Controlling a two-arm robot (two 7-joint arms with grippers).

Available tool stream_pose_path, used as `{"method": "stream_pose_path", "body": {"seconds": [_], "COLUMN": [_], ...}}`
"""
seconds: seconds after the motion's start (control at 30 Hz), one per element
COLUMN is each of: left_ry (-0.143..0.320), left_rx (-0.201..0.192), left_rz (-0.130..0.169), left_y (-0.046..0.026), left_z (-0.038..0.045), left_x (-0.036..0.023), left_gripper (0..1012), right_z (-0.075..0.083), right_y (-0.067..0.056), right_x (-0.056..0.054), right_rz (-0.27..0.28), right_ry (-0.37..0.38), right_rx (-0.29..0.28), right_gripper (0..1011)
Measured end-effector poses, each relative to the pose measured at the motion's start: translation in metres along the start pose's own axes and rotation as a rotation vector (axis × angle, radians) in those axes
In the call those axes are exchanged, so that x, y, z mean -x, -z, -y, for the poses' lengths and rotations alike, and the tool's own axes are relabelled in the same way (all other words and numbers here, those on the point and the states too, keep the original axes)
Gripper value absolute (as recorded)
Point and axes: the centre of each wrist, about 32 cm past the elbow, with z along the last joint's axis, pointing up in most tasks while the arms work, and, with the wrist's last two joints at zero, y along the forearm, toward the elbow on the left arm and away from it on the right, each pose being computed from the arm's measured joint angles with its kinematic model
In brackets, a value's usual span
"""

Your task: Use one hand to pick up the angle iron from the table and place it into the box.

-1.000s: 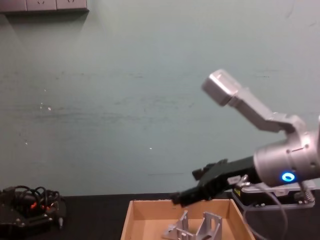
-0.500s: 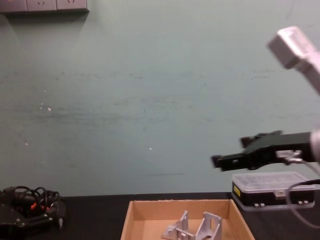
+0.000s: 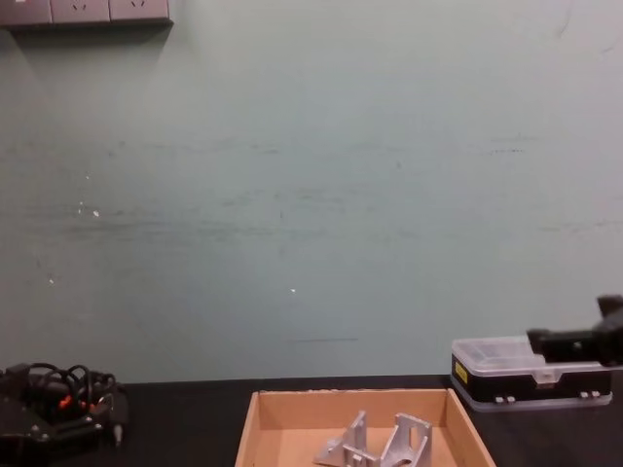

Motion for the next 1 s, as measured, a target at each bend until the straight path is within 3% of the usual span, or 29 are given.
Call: {"method": "stream_pose_path", "body": {"seconds": [0.4, 1.0], "left_ry": [0.0, 0.0], "left_rx": [0.0, 0.0], "left_rz": [0.0, 0.0], "left_y": [0.0, 0.0], "left_z": [0.0, 0.0], "left_x": [0.0, 0.0], "left_gripper": [1000, 1000], "right_z": [0.005, 0.006], "right_y": [0.019, 0.017], "right_x": [0.016, 0.014], "right_rz": [-0.027, -0.024], "right_ry": [0.058, 0.055], "right_rx": [0.078, 0.071], "right_gripper": [1002, 1002]}}
